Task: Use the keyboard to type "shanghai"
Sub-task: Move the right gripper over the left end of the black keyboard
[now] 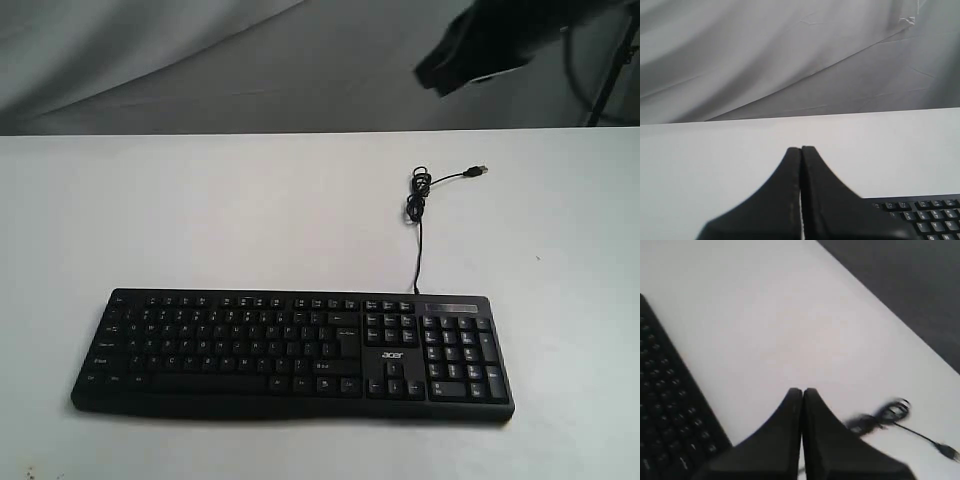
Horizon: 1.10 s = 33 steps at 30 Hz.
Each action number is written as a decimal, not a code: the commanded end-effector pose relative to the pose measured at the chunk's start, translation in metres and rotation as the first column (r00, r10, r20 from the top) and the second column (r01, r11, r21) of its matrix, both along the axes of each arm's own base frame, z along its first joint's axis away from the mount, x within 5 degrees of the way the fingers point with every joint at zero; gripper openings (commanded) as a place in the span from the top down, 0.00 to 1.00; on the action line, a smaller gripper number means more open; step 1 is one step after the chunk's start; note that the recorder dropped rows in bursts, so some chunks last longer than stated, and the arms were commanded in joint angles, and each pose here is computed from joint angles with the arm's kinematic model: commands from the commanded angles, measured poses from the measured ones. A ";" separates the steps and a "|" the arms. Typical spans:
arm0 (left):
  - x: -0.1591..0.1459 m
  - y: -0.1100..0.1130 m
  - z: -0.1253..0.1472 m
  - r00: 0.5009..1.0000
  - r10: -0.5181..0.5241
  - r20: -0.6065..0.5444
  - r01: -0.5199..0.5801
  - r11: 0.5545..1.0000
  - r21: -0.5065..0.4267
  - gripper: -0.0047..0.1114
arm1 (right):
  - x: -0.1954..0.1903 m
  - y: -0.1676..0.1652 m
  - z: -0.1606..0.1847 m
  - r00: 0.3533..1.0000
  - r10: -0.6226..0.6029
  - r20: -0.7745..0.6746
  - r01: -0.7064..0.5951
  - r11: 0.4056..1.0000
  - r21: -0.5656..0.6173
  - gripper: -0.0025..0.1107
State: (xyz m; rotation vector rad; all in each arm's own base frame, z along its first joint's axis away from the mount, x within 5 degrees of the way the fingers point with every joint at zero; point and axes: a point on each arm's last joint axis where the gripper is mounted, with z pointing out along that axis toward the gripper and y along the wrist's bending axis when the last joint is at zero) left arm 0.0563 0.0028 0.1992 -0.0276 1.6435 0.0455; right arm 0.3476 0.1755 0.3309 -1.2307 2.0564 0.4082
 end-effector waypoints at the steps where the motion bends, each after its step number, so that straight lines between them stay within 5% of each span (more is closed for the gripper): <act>1: 0.000 0.000 0.000 1.000 -0.007 0.006 0.007 1.000 -0.004 0.96 | -0.015 0.079 -0.036 0.989 0.148 -0.007 -0.148 0.989 0.013 0.98; 8: 0.000 0.000 0.000 1.000 -0.007 0.006 0.007 1.000 -0.004 0.96 | -0.064 0.187 -0.116 0.947 0.321 -0.014 -0.321 0.947 -0.032 0.98; 17: 0.000 0.000 0.000 1.000 -0.007 0.006 0.007 1.000 -0.004 0.96 | -0.090 0.259 -0.155 0.901 0.416 -0.127 -0.425 0.904 -0.054 0.98; 33: 0.000 0.000 0.000 1.000 -0.007 0.006 0.007 1.000 -0.004 0.96 | -0.105 0.275 -0.180 0.893 0.419 -0.164 -0.444 0.879 -0.172 0.98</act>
